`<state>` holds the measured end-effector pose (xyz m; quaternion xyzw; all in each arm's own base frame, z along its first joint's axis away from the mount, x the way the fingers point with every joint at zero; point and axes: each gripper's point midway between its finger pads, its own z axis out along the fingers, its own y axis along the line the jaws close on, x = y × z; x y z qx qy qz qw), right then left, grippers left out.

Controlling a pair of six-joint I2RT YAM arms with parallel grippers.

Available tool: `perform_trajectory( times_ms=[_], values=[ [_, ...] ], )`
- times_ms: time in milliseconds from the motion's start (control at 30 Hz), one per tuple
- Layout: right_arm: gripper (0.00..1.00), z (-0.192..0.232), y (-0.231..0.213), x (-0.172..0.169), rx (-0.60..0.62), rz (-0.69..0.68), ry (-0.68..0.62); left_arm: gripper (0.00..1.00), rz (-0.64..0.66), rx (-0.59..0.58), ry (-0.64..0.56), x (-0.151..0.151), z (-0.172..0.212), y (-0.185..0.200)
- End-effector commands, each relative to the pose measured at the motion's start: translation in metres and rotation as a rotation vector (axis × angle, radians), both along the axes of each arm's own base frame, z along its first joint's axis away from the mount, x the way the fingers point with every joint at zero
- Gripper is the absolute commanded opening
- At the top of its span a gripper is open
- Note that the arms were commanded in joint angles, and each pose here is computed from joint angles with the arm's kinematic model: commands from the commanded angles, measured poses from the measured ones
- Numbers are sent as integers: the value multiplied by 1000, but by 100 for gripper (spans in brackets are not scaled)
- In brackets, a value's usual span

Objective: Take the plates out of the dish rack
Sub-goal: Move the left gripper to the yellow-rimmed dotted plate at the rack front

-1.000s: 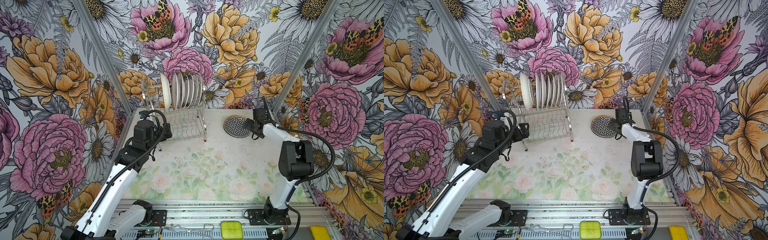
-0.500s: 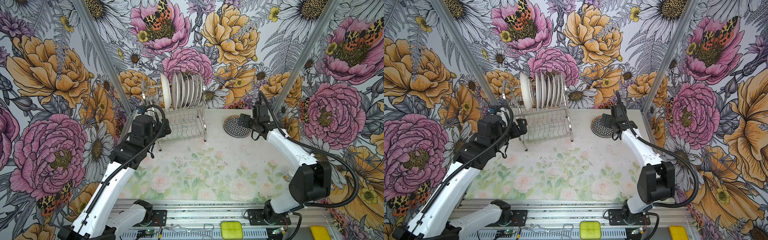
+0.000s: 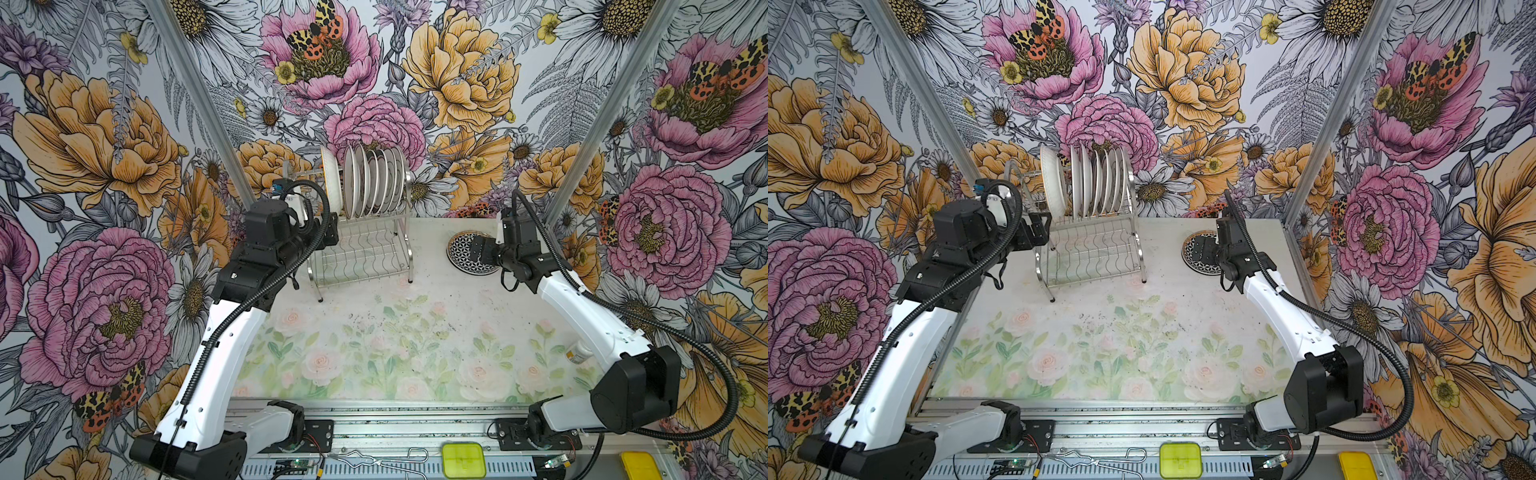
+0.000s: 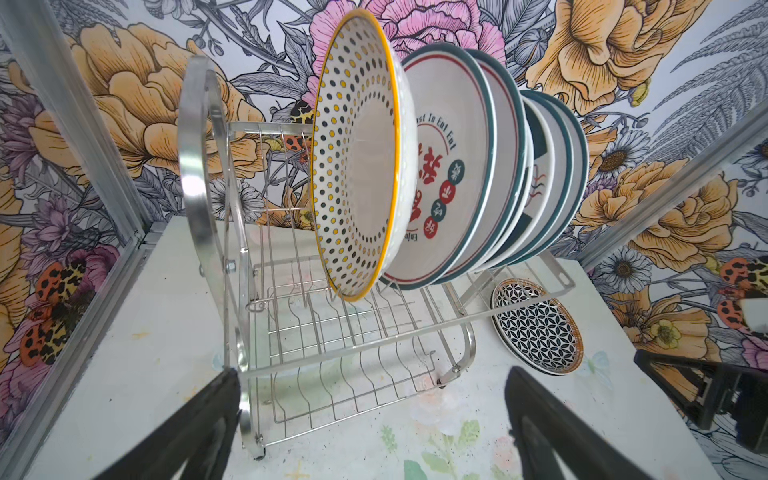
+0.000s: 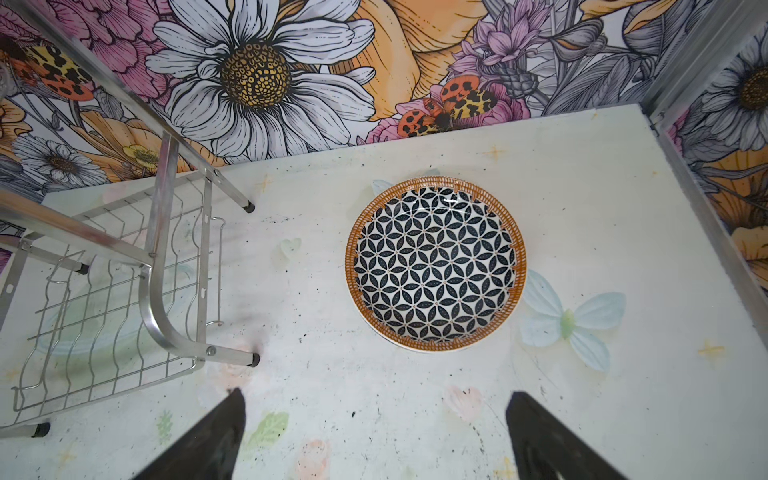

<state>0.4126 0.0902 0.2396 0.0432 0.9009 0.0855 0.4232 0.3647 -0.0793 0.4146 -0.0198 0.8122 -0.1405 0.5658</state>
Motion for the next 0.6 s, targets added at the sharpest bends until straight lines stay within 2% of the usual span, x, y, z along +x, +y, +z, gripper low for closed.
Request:
perform_trajectory(
  times_ms=[0, 233, 567],
  values=[
    [99, -3, 2, -7, 2, 23, 6, 99, -166, -44, -65, 10, 18, -21],
    [99, -15, 0, -11, -5, 20, 33, 98, -201, -66, -94, 30, 28, -16],
    [99, -19, -5, -10, -9, 9, 40, 86, -189, 13, -51, 60, 10, -14]
  ],
)
